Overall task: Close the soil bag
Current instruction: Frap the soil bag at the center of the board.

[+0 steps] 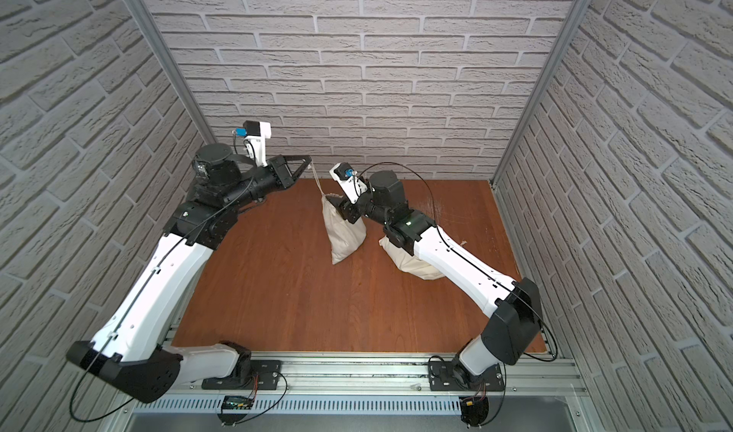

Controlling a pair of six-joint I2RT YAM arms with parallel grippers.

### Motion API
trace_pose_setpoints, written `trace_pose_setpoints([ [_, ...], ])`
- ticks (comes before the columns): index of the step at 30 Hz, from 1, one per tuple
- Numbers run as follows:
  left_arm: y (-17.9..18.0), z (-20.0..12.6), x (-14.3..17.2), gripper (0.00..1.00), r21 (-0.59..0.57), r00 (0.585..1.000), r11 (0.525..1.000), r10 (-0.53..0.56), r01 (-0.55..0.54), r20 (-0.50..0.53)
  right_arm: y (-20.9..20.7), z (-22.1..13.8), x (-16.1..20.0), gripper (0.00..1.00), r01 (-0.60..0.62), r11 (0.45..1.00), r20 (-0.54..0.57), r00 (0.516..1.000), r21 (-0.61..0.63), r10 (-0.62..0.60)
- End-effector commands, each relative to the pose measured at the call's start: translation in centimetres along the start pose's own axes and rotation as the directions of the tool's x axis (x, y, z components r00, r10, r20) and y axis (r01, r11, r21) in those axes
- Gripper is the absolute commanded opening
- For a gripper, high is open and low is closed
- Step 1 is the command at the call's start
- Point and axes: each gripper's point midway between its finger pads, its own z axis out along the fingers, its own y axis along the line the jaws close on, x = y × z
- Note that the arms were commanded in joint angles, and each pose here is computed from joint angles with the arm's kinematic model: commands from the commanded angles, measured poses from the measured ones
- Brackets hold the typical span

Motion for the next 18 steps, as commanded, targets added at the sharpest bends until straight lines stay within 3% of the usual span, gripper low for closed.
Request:
trace_pose_setpoints([
  [1, -2.2, -0.5, -2.1, 0.00, 0.056, 0.994, 0.995, 0.076, -0.081, 0.078, 1.0, 0.7, -1.0, 0.63, -0.019, 0.999, 0.029, 0.999, -0.048, 0.021],
  [8, -1.5, 0.5, -1.6, 0.00, 0.064, 0.994, 0.995, 0.072, -0.077, 0.083, 0.5, 3.2, -0.6, 0.57, -0.066, 0.997, -0.036, 0.997, -0.046, 0.064],
  [12, -1.7, 0.1, -1.6, 0.00, 0.068, 0.993, 0.994, 0.078, -0.084, 0.088, -0.6, 4.9, 1.4, 0.40, -0.070, 0.997, -0.125, 0.990, 0.007, 0.071],
  [16, -2.1, -0.9, -2.2, 0.00, 0.061, 0.990, 0.993, 0.097, -0.103, 0.106, -2.8, 6.2, 5.1, 0.11, -0.081, 0.992, -0.242, 0.965, 0.091, 0.101],
  [18, -2.5, -2.0, -3.0, 0.00, 0.051, 0.986, 0.992, 0.111, -0.118, 0.128, -4.9, 6.0, 7.6, 0.05, -0.083, 0.983, -0.299, 0.945, 0.164, 0.130],
])
